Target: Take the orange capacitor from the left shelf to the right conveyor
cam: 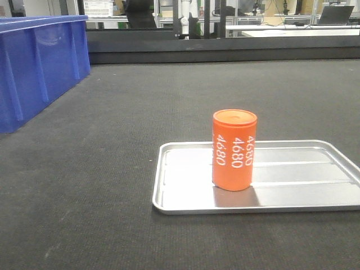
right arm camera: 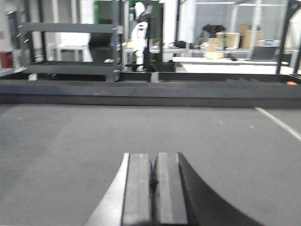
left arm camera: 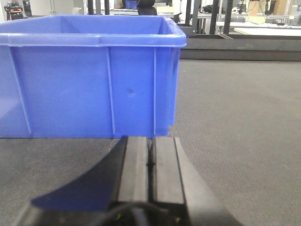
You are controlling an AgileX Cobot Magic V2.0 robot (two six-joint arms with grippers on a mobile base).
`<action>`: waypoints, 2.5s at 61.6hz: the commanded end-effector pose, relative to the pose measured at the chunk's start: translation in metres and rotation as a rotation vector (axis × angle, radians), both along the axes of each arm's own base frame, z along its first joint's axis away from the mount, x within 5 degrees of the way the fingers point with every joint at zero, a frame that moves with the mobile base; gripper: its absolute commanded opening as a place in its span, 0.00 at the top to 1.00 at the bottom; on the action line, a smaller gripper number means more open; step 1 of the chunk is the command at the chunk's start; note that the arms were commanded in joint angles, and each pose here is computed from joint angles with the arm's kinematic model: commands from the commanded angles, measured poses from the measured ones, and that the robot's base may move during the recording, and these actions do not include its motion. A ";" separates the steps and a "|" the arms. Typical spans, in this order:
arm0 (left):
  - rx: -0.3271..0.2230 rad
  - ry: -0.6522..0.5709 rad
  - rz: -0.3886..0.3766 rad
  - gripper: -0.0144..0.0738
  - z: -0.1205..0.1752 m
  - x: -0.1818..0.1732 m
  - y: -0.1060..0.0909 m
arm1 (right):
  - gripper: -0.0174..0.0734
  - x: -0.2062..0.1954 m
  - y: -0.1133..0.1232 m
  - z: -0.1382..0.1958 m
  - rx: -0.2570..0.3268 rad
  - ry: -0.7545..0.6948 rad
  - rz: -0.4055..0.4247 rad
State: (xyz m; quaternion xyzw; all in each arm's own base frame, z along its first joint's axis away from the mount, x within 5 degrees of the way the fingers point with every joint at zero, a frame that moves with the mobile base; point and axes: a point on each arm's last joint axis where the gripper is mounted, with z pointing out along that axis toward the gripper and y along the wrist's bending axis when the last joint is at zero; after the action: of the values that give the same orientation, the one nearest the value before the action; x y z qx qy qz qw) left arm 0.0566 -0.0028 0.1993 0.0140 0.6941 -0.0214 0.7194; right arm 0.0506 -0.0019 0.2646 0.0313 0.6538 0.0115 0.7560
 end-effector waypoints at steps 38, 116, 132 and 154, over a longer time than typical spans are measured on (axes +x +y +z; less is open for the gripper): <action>-0.007 -0.073 -0.001 0.98 0.001 0.000 0.000 | 0.75 0.004 -0.001 -0.048 0.010 -0.021 -0.020; -0.007 -0.073 -0.001 0.98 0.001 0.000 0.000 | 0.75 0.003 0.001 -0.051 0.003 0.007 0.013; -0.007 -0.073 -0.001 0.98 0.001 0.000 0.000 | 0.75 0.003 0.001 -0.051 0.003 0.009 0.013; -0.007 -0.073 -0.001 0.98 0.001 0.000 0.000 | 0.75 0.003 0.001 -0.052 0.003 0.016 0.013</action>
State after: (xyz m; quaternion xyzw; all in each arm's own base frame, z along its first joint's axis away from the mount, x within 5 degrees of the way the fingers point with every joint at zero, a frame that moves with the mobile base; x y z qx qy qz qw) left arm 0.0566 -0.0028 0.1993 0.0140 0.6941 -0.0214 0.7194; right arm 0.0570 -0.0013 0.1968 0.0342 0.7080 0.0180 0.7051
